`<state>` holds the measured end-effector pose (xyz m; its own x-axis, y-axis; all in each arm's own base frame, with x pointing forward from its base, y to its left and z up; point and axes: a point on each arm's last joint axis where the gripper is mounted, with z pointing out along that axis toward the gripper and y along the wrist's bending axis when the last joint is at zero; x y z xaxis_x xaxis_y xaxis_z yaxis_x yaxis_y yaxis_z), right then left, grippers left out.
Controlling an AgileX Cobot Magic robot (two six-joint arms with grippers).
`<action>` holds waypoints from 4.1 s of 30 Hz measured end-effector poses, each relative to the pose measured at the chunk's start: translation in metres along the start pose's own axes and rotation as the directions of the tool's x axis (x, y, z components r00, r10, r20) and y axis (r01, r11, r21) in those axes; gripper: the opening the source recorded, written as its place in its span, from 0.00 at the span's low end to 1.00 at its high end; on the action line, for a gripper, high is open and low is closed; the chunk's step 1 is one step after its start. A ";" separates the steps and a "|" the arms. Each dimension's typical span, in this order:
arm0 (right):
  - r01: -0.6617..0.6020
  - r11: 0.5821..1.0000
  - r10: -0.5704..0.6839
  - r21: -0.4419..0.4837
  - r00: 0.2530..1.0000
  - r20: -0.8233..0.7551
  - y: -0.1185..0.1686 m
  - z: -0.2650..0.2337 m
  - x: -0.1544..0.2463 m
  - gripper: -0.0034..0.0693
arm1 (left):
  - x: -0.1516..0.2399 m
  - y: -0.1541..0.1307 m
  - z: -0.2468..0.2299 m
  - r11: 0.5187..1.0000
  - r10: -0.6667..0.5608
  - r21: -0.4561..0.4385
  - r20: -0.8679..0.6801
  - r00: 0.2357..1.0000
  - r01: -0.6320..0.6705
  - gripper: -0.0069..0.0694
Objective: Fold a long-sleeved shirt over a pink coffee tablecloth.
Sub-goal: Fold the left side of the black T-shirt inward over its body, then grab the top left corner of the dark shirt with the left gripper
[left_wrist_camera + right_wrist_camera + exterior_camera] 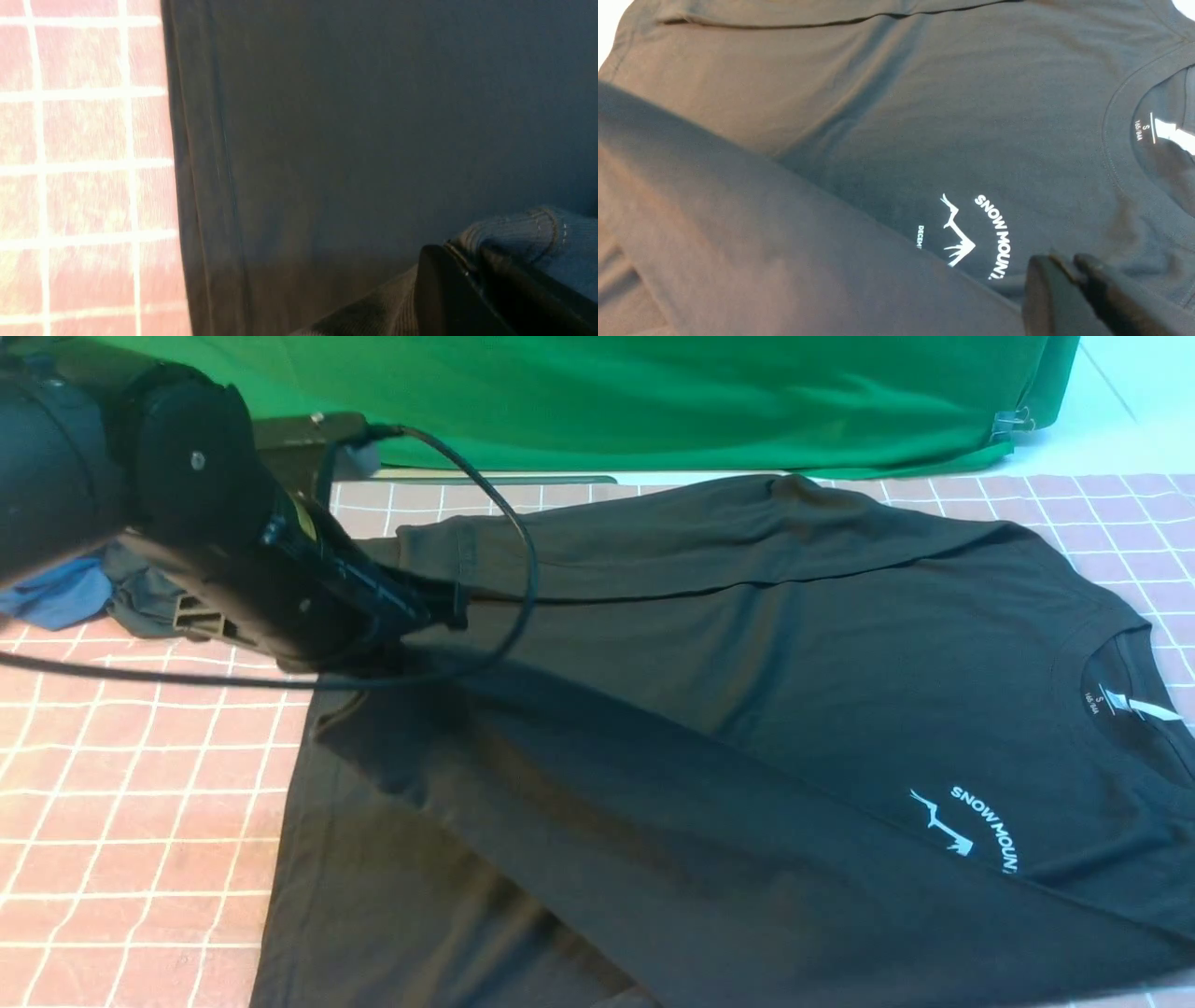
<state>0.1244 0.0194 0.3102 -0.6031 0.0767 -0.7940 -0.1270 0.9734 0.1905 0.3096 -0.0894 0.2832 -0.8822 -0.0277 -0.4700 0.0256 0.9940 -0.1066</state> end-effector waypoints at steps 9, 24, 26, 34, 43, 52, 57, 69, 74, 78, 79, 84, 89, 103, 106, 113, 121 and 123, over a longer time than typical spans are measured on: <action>-0.001 1.000 0.001 0.000 1.000 0.000 0.000 0.000 0.000 0.17 | -0.021 0.016 0.020 0.991 -0.134 0.029 0.084 0.987 0.132 0.15; -0.001 1.000 0.001 0.000 1.000 0.000 0.000 0.000 0.000 0.17 | -0.038 0.022 0.061 0.999 -0.050 -0.009 0.221 0.974 0.053 0.15; -0.002 1.000 0.002 -0.001 1.000 0.000 0.000 0.000 0.000 0.17 | -0.040 0.025 0.063 0.997 -0.070 -0.008 0.234 0.970 0.074 0.15; -0.002 1.000 0.002 -0.001 1.000 -0.004 0.000 0.000 0.000 0.17 | -0.047 0.028 0.068 0.996 -0.085 0.011 0.302 0.949 0.085 0.16; 0.001 1.000 -0.001 -0.007 1.000 -0.024 0.001 -0.001 0.001 0.17 | -0.048 0.030 0.064 0.999 -0.031 -0.019 0.320 0.947 0.039 0.42; 0.053 0.999 -0.049 0.012 0.966 -0.254 -0.003 0.015 -0.023 0.17 | -0.023 0.014 0.014 0.978 -0.198 0.092 0.093 0.976 0.190 0.49; 0.073 0.996 -0.048 0.046 0.913 -0.405 -0.016 0.056 -0.032 0.25 | 0.014 -0.032 0.005 0.978 -0.023 0.197 -0.193 0.981 0.062 0.27; 0.086 0.993 -0.019 0.085 0.808 -0.589 -0.044 0.156 -0.020 0.70 | 0.065 -0.111 -0.010 0.942 0.259 0.283 -0.264 0.929 -0.182 0.11; 0.096 0.991 -0.020 0.089 0.780 -0.625 -0.052 0.184 -0.020 0.77 | 0.066 -0.111 -0.010 0.944 0.257 0.275 -0.276 0.926 -0.181 0.11; 0.124 0.988 -0.031 0.096 0.754 -0.656 -0.059 0.204 -0.018 0.80 | 0.067 -0.110 -0.010 0.945 0.265 0.266 -0.286 0.921 -0.190 0.11; 0.127 0.987 -0.030 0.096 0.739 -0.673 -0.061 0.209 -0.014 0.81 | 0.067 -0.110 -0.010 0.945 0.265 0.265 -0.287 0.921 -0.189 0.11; 0.120 0.989 -0.016 0.087 0.669 -0.743 -0.065 0.220 0.001 0.70 | 0.067 -0.110 -0.010 0.947 0.261 0.264 -0.289 0.921 -0.185 0.11; 0.128 0.990 -0.030 0.064 0.626 -0.779 -0.064 0.218 0.005 0.21 | 0.067 -0.110 -0.010 0.946 0.260 0.265 -0.284 0.923 -0.185 0.11; 0.159 0.976 -0.001 0.147 0.682 -0.731 -0.085 0.166 -0.024 0.12 | 0.066 -0.109 -0.010 0.946 0.270 0.253 -0.280 0.921 -0.200 0.11; 0.091 0.975 0.081 0.201 0.700 -0.709 -0.101 0.160 -0.026 0.12 | 0.066 -0.109 -0.010 0.947 0.270 0.253 -0.280 0.921 -0.200 0.11; 0.004 0.970 0.168 0.245 0.717 -0.677 -0.114 0.155 -0.031 0.13 | 0.067 -0.109 -0.010 0.943 0.282 0.256 -0.279 0.918 -0.212 0.11; -0.006 0.960 0.206 0.280 0.692 -0.692 -0.121 0.165 -0.024 0.37 | 0.066 -0.109 -0.010 0.943 0.284 0.254 -0.276 0.918 -0.215 0.11; -0.013 0.944 0.241 0.329 0.709 -0.663 -0.124 0.166 -0.026 0.49 | 0.066 -0.109 -0.010 0.943 0.285 0.253 -0.269 0.920 -0.218 0.11</action>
<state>0.2864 -0.0673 0.2114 -0.9802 0.1456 -0.1341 0.1469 0.9891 0.0000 0.2444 -0.1982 0.2724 -0.9308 0.2863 -0.2271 0.3353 0.9162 -0.2193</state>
